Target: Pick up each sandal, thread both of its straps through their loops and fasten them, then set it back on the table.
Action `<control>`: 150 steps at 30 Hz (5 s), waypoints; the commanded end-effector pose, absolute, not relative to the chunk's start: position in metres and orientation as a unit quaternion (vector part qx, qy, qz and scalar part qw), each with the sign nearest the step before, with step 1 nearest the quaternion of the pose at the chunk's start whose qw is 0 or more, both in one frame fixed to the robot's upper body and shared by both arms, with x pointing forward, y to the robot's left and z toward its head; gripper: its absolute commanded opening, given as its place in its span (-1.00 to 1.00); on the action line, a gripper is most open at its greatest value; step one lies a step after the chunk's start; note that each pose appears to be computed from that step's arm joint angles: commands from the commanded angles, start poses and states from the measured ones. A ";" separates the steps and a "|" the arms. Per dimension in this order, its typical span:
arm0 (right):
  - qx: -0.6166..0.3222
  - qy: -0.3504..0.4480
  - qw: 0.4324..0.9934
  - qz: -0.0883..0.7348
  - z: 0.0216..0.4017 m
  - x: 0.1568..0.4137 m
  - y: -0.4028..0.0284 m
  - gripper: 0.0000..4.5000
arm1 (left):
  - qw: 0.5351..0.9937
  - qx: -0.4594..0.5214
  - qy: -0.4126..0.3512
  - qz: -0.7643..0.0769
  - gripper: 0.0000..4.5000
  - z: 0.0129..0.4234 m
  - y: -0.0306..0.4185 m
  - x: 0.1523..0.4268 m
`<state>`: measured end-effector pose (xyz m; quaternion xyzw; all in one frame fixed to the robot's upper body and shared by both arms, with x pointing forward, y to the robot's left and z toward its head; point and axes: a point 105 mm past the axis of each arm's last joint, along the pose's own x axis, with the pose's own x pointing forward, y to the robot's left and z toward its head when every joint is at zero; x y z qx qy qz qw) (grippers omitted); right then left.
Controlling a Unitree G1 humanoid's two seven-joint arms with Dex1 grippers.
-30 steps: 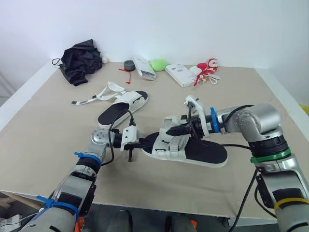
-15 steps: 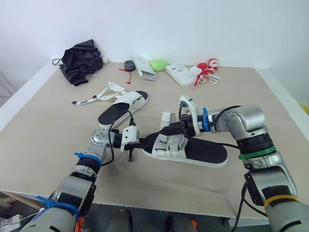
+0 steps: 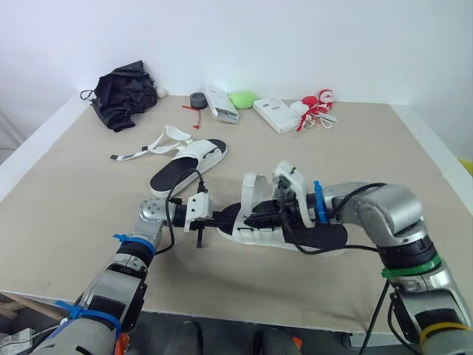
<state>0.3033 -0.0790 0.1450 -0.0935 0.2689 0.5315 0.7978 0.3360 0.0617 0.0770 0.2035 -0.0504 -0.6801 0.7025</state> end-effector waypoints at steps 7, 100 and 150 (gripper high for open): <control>-0.119 0.217 0.814 0.525 0.156 0.310 -0.066 0.19 | 0.684 0.181 0.094 -0.701 -1.00 0.011 0.076 0.308; 0.228 0.432 0.716 0.499 0.138 0.309 -0.073 -0.98 | 0.688 0.173 0.100 -0.698 -1.00 0.004 0.080 0.303; 0.107 0.335 0.763 0.542 0.173 0.334 -0.065 0.01 | 0.682 0.175 0.100 -0.703 -1.00 0.004 0.077 0.301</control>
